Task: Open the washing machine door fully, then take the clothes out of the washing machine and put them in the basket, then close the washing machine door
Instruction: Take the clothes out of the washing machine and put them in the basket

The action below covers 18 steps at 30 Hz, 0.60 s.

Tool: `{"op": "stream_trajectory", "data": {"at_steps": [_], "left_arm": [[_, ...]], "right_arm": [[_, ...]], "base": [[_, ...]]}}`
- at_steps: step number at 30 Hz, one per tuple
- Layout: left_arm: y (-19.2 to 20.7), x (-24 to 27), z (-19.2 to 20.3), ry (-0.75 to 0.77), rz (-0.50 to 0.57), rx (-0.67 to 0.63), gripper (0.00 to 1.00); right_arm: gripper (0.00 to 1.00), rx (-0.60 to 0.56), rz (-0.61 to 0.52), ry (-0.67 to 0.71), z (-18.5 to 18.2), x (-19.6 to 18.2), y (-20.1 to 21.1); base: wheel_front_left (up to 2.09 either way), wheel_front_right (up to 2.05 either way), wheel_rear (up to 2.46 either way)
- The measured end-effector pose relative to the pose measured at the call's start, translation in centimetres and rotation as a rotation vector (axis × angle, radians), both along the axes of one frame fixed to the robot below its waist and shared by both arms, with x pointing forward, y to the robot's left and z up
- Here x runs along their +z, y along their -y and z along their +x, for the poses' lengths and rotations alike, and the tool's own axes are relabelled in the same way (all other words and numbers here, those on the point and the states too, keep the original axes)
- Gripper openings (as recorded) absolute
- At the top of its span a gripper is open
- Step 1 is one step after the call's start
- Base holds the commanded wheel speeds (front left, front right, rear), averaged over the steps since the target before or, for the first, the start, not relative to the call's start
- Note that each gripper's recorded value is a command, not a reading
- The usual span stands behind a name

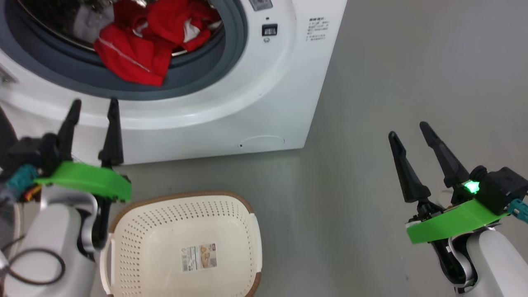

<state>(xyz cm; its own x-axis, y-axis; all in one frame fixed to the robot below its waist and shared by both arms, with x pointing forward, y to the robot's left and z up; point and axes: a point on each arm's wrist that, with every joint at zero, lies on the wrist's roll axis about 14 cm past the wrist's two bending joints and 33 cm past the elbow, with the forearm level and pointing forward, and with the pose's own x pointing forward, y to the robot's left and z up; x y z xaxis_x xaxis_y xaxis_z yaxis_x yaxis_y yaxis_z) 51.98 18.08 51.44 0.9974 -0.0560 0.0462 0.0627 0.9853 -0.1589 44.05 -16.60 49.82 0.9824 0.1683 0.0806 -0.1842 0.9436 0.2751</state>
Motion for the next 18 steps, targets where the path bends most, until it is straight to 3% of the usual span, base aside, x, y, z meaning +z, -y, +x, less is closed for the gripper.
{"op": "stream_trajectory", "data": {"at_steps": [18], "left_arm": [[2.7,-3.6,12.2,-0.063,-0.042,-0.063,1.00]], "right_arm": [[1.00,-0.017,0.018,-0.066,4.2,-4.7,0.2]], "base": [[0.00,0.00,0.00]]}}
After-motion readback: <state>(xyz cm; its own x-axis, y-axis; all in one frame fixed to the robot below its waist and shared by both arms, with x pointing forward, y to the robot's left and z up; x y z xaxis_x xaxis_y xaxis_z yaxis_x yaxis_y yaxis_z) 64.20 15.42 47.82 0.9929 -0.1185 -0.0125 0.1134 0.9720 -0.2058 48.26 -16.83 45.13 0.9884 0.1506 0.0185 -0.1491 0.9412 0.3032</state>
